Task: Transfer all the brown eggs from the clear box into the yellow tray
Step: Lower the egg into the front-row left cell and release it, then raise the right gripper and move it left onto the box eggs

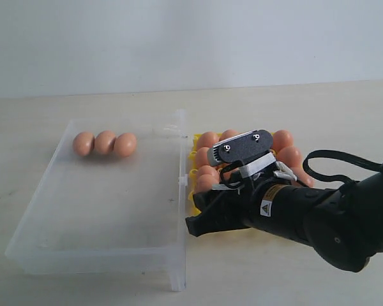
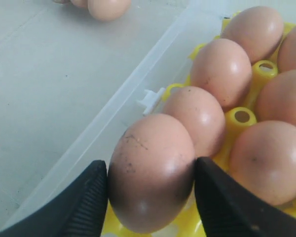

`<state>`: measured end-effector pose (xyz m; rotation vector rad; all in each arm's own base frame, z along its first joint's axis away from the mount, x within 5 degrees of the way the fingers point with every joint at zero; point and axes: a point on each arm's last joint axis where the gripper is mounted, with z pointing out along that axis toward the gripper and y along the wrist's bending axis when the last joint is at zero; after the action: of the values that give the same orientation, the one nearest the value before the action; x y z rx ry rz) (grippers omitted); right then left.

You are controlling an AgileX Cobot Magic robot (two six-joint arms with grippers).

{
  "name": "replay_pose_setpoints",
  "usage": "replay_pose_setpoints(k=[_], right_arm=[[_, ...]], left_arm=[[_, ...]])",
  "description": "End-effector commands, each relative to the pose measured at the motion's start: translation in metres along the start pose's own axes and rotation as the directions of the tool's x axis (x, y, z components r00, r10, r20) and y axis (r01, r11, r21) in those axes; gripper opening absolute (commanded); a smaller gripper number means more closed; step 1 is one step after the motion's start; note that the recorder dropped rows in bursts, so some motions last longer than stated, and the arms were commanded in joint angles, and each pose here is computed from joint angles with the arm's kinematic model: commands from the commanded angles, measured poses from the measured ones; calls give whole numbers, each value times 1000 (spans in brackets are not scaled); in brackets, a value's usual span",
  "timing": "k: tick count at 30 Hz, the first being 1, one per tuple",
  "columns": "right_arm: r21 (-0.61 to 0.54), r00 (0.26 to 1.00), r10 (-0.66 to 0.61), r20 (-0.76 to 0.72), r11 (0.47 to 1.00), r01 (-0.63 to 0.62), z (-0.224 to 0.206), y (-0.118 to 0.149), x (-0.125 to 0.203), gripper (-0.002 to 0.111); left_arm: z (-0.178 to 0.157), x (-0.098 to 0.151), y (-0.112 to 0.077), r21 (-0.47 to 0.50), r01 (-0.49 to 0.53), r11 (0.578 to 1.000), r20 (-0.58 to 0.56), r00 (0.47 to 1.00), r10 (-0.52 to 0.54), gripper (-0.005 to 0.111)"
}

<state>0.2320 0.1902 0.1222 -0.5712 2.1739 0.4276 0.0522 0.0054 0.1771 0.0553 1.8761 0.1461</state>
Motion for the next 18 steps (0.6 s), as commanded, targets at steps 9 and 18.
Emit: replay_pose_setpoints(k=[9, 18], right_arm=[[-6, 1000, 0, 17, 1000, 0, 3, 3, -9, 60], [1, 999, 35, 25, 999, -35, -8, 3, -19, 59]], left_arm=[[0, -2, 0, 6, 6, 1000, 13, 1000, -6, 0], [0, -2, 0, 6, 6, 1000, 13, 1000, -6, 0]])
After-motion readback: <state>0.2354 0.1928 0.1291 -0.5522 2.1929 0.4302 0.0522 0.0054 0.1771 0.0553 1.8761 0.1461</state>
